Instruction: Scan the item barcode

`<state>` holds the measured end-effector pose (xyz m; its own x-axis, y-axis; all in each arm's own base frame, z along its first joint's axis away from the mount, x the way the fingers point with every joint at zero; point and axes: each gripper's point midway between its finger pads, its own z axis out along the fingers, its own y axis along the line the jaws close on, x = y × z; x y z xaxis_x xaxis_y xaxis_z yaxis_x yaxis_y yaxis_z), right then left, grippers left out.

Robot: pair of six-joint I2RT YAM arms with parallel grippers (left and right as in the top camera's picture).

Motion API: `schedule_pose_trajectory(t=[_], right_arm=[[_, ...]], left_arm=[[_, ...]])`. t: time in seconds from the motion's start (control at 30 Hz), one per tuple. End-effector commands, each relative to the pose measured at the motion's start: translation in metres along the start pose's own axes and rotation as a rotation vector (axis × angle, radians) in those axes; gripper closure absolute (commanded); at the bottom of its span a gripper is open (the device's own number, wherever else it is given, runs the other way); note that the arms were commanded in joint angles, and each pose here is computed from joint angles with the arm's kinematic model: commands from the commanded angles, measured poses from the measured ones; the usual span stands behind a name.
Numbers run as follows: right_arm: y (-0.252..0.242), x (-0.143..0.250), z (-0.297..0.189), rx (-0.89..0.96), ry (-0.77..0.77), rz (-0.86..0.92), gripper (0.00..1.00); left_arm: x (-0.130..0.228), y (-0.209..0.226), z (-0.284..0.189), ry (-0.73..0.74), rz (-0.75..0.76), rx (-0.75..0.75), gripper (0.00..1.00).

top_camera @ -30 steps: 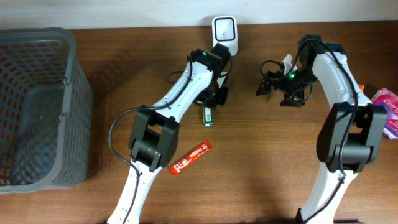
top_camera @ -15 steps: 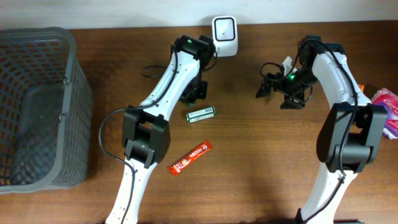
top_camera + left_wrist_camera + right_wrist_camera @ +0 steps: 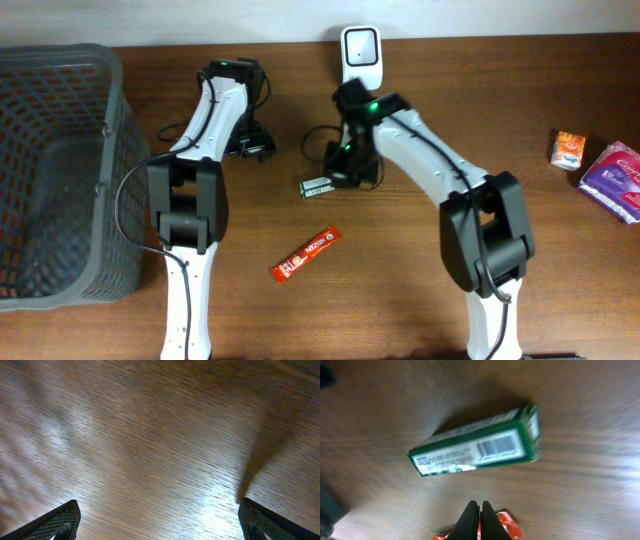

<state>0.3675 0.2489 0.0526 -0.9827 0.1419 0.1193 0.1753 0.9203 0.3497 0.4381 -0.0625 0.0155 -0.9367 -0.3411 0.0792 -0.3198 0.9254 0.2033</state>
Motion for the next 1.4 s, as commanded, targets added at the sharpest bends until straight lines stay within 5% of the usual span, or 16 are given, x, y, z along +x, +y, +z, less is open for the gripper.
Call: schedule_pose_trajectory(t=[0.0, 0.37, 0.53, 0.7, 0.8, 1.0, 1.1, 1.37], right_arm=[[-0.003, 0.014, 0.019, 0.065, -0.022, 0.107, 0.96], [0.015, -0.029, 0.026, -0.01, -0.204, 0.058, 0.95], [-0.008, -0.066, 0.031, 0.121, -0.382, 0.063, 0.93], [0.032, -0.089, 0.032, -0.055, -0.44, -0.076, 0.91], [0.05, -0.086, 0.02, -0.112, -0.406, -0.18, 0.92], [0.043, -0.103, 0.0, -0.15, -0.407, -0.144, 0.94], [0.015, -0.109, -0.005, -0.127, -0.372, -0.061, 0.96], [0.017, -0.108, 0.036, -0.122, -0.349, -0.008, 0.96]], left_arm=[[0.0, 0.004, 0.004, 0.032, -0.042, 0.026, 0.01], [0.0, 0.004, 0.004, 0.032, -0.041, 0.025, 0.01], [0.002, 0.005, 0.004, 0.037, -0.04, 0.021, 0.01], [0.003, 0.0, 0.004, 0.048, 0.004, 0.05, 0.0], [-0.006, -0.052, -0.005, 0.012, 0.148, 0.309, 0.45], [-0.004, -0.094, 0.0, 0.057, 0.166, 0.51, 0.95], [0.016, -0.119, 0.035, 0.206, 0.192, 0.615, 1.0], [0.033, -0.111, 0.038, 0.293, 0.156, 0.583, 1.0]])
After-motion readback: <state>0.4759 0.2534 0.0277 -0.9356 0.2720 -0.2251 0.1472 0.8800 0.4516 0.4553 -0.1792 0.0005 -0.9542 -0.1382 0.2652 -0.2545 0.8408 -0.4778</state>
